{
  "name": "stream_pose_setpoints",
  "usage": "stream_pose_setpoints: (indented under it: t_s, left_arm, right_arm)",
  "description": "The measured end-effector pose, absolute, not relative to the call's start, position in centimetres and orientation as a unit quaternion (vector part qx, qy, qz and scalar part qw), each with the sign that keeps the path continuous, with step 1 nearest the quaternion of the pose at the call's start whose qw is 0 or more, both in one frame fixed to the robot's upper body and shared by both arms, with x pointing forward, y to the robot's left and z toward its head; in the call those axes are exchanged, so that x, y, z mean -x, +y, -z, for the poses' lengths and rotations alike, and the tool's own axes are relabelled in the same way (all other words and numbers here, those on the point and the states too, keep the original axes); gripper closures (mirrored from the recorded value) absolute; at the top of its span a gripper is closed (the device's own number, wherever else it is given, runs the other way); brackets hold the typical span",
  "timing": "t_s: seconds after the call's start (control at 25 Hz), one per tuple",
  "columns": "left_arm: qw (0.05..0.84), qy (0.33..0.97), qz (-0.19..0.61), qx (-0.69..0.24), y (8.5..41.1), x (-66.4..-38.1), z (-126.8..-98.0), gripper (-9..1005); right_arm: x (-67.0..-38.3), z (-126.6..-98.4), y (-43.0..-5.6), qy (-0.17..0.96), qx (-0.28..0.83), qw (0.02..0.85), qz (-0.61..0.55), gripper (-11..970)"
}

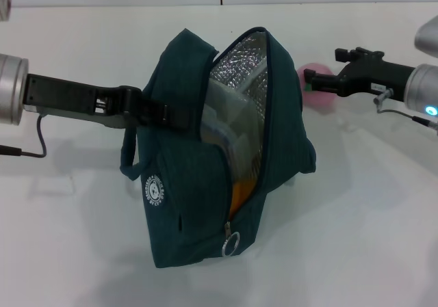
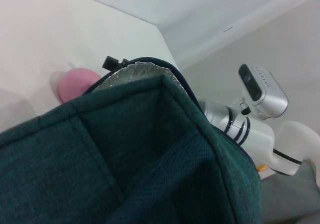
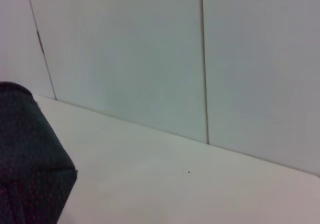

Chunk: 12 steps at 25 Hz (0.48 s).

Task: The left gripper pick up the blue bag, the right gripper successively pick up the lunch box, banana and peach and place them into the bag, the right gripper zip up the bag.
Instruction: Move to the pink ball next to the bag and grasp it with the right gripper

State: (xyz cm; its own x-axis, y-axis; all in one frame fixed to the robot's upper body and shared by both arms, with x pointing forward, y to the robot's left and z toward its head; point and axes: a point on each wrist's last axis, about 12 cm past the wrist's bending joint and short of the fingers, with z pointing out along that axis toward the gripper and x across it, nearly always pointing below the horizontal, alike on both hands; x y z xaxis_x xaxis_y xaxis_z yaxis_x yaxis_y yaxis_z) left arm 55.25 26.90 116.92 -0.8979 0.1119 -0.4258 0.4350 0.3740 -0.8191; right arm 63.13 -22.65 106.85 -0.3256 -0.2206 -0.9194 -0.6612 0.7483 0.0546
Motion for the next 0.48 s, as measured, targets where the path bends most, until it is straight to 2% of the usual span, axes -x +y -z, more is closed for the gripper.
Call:
stream_pose_setpoints:
  t_s: [0.28, 0.48]
  left_arm:
    - [0.152, 0.814, 0.535, -0.167, 26.86, -55.25, -116.89, 950]
    - [0.152, 0.814, 0.535, -0.166, 26.9, -55.23, -116.85, 950]
  right_arm:
    - [-62.61, -105.99, -21.65, 0.795, 0.293, 0.481, -0.224, 148]
    - [-62.62, -105.95, -21.92, 0.8, 0.28, 0.482, -0.224, 336]
